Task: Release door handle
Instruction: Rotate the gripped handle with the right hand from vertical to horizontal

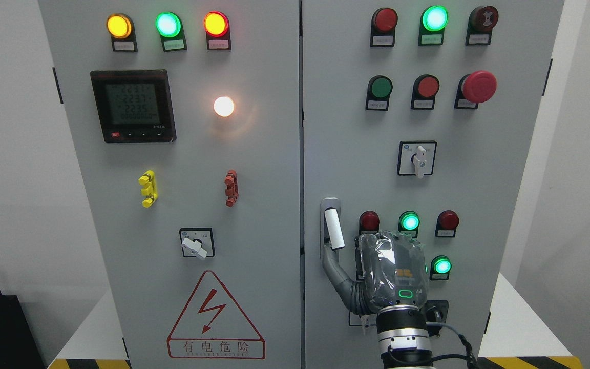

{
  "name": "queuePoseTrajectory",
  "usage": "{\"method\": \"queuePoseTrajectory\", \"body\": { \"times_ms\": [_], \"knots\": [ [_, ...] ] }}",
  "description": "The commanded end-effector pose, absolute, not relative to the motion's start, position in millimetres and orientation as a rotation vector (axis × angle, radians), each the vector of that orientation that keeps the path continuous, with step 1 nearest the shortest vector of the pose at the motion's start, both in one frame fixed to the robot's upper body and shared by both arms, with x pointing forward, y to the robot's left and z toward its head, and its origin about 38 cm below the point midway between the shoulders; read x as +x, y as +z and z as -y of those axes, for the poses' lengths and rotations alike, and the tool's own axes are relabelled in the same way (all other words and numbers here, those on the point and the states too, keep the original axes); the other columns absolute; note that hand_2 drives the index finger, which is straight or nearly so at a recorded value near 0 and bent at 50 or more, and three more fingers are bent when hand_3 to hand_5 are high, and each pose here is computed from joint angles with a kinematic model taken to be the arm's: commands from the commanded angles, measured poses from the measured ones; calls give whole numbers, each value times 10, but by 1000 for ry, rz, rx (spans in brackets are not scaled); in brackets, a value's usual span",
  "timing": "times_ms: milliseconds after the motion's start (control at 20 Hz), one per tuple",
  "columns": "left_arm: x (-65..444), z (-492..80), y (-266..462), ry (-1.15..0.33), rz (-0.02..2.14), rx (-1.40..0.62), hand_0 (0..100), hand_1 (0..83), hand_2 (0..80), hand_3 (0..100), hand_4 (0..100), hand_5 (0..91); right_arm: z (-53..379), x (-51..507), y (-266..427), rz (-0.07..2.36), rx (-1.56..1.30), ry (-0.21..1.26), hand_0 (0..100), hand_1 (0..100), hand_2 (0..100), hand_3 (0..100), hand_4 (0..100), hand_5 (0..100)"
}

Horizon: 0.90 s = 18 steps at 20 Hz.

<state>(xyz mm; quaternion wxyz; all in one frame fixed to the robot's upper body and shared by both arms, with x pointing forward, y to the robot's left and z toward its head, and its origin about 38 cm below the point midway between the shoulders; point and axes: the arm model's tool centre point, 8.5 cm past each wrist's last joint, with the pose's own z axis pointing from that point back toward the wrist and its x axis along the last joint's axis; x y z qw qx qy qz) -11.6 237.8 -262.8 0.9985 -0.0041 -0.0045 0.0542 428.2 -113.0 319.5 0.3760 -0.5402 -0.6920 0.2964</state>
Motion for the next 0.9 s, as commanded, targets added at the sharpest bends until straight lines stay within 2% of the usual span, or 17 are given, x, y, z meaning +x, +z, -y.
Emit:
{"method": "queuePoseTrajectory", "body": {
  "times_ms": [0,850],
  "knots": [
    [52,-2376,-2628,123,35,-10,120,389,0,0,0,0,1277,4274,3214,1754,-1401,720,476,152,1000,1000,908,959],
    [52,-2376,-2628,123,35,-10,120,389,0,0,0,0,1387,4248,3267,1753,-1426,696,487,150,1000,1000,904,953]
  ]
}}
